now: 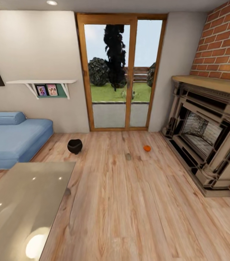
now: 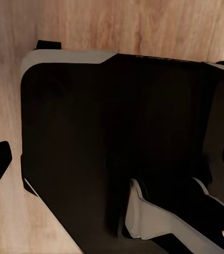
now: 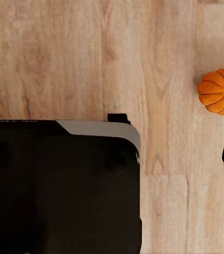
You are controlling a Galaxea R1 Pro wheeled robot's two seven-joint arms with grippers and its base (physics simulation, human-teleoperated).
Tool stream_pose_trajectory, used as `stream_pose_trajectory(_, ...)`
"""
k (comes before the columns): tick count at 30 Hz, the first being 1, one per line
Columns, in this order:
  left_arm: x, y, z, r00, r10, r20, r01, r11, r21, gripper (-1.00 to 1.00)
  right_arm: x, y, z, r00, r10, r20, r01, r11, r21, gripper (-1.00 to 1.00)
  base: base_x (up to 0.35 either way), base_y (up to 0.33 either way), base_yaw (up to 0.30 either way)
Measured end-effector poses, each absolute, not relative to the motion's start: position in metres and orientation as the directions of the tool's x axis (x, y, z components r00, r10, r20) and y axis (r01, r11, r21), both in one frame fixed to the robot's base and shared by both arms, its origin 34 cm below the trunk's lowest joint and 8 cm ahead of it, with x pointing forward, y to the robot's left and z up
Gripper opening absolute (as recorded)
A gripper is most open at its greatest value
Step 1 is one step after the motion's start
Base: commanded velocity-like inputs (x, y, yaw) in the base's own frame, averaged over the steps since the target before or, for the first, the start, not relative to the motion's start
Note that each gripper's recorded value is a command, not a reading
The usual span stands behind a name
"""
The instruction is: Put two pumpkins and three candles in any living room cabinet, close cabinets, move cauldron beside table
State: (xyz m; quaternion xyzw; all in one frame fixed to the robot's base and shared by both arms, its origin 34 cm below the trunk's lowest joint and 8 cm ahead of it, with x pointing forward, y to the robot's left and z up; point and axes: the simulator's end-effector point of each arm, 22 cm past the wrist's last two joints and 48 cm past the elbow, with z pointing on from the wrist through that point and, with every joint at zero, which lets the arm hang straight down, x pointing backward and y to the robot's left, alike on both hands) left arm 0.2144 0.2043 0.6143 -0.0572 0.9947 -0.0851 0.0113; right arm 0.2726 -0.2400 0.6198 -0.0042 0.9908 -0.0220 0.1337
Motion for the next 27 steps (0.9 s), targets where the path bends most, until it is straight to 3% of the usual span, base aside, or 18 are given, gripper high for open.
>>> stream_pose_trajectory(27,0.2146,0.2034,0.6144,-0.993,-0.116,-0.013,-0.112,0.979,-0.172,1.0,0.2726,-0.24,0.6198,-0.964,-0.014,-0.265,-0.003,0.999,-0.045,1.0,0.333,0.0,0.0)
